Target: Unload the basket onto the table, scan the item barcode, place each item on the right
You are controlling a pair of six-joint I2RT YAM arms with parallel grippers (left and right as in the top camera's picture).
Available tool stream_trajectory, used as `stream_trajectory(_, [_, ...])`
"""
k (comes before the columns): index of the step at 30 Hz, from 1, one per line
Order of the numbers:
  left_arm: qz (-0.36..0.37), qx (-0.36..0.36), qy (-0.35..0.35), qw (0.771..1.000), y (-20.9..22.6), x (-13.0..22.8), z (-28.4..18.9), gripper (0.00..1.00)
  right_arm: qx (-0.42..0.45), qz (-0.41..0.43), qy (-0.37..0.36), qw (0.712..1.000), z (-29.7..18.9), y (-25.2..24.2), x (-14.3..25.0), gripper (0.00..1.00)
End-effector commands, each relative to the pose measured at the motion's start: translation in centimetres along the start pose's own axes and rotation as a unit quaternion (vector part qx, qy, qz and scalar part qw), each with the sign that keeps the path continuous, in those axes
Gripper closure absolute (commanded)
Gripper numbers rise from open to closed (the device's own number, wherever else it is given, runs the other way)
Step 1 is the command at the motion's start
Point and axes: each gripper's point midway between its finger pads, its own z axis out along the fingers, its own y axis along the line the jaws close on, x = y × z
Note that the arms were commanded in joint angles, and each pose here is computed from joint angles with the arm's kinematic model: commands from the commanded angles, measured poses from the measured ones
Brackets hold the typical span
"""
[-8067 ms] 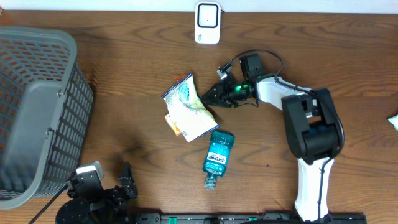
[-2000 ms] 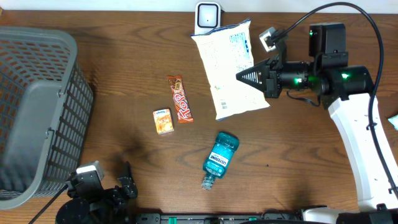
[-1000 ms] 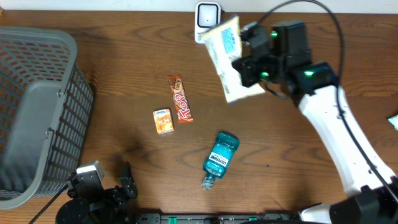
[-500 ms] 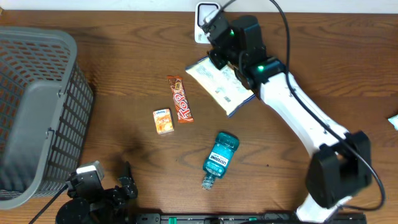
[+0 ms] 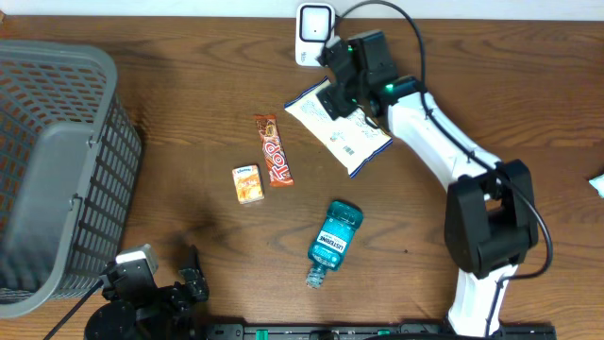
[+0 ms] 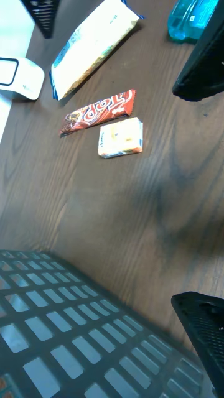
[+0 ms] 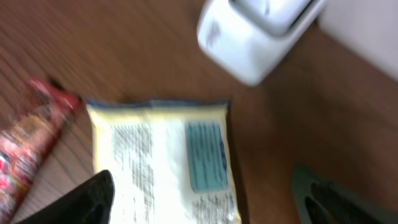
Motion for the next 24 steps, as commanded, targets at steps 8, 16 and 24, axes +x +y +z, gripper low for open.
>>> stream_trajectory(8, [-0.004,0.002,0.0,1.0,-0.1,0.0,0.0,0.02,-0.123,0.057,0.038,0.99,3.2,-1.2,5.6,0.06])
stream_trajectory(16, [-0.004,0.002,0.0,1.0,-0.1,0.0,0.0,0.02,-0.138,0.04,0.144,0.979,5.7,1.7,11.4,0.01])
stream_trajectory(24, [-0.004,0.002,0.0,1.0,-0.1,0.0,0.0,0.02,-0.129,0.027,0.298,0.946,9.8,4.6,21.9,0.95])
